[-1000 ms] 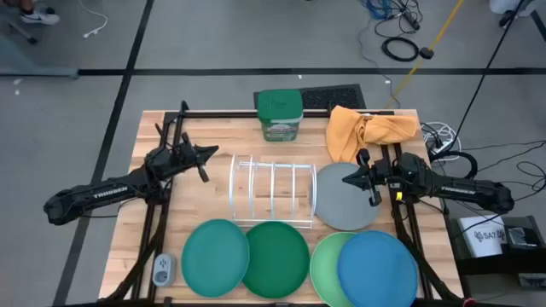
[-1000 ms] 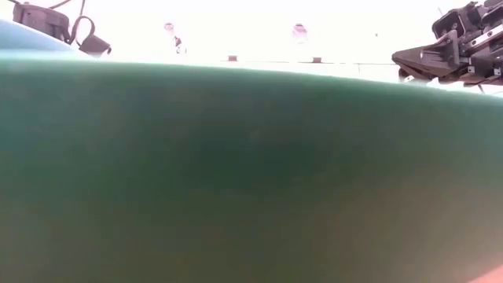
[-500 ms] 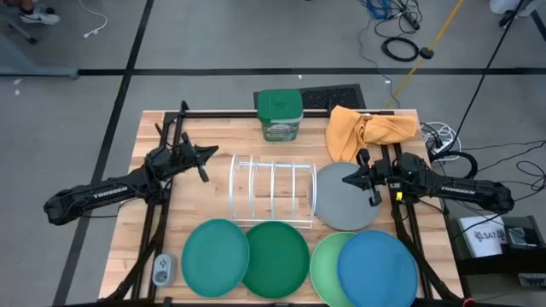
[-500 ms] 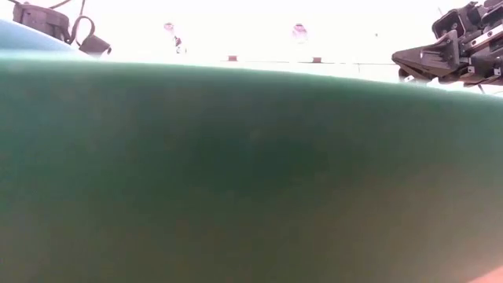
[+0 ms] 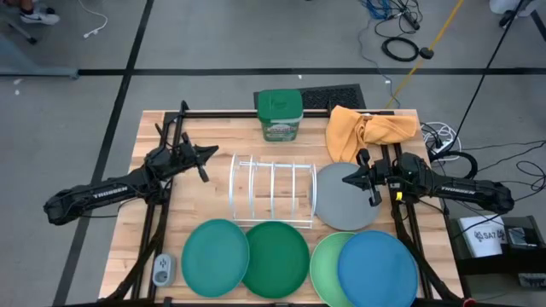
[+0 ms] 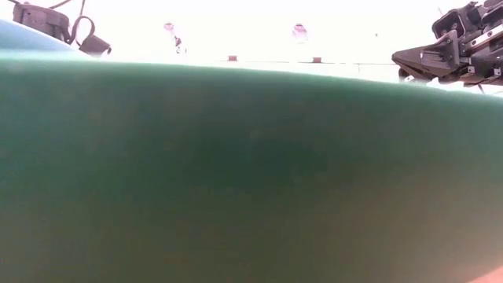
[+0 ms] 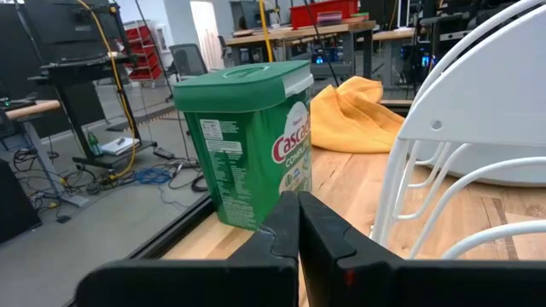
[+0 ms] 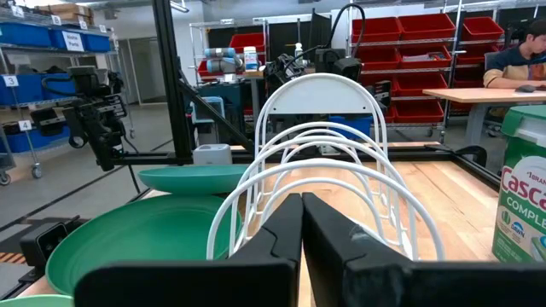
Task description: Sort dishes
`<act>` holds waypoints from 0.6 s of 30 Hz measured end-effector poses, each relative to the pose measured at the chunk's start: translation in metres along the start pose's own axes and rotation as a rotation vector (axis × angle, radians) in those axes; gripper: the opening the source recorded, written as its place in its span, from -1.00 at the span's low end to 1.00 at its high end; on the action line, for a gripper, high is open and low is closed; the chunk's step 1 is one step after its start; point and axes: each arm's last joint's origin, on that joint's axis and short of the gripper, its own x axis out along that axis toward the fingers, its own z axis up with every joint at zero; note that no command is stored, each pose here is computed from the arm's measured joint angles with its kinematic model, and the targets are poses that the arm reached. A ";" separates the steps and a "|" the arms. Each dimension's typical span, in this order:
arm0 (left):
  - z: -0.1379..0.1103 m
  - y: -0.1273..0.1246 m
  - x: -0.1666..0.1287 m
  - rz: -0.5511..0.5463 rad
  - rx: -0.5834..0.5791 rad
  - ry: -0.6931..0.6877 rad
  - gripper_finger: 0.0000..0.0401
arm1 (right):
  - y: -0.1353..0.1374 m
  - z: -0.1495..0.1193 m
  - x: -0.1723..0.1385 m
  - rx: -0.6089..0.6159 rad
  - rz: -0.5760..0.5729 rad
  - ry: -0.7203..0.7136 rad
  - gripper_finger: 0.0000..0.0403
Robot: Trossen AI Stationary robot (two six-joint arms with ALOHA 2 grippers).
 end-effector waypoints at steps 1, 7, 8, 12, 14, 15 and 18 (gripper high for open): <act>0.000 0.000 0.000 0.000 0.000 -0.001 -1.00 | 0.000 0.000 0.000 0.000 0.000 0.000 -0.97; 0.000 0.000 0.000 0.000 0.000 -0.001 -1.00 | 0.000 0.000 0.000 0.000 0.000 0.000 -0.97; 0.000 0.000 0.000 0.000 0.000 0.000 -1.00 | 0.000 0.000 0.000 0.001 0.000 -0.001 -0.97; 0.000 0.000 0.000 0.000 0.000 0.000 -1.00 | 0.000 0.000 0.000 0.038 0.001 -0.003 -0.97; 0.000 0.000 0.000 0.000 0.000 0.000 -1.00 | 0.000 0.001 0.000 0.066 0.002 -0.012 -0.97; 0.000 0.000 0.000 0.000 0.000 -0.001 -1.00 | 0.000 0.002 0.000 0.086 0.003 -0.022 -0.97; 0.000 0.000 0.000 0.000 0.000 -0.001 -1.00 | 0.001 0.006 0.000 0.172 0.012 -0.061 -0.97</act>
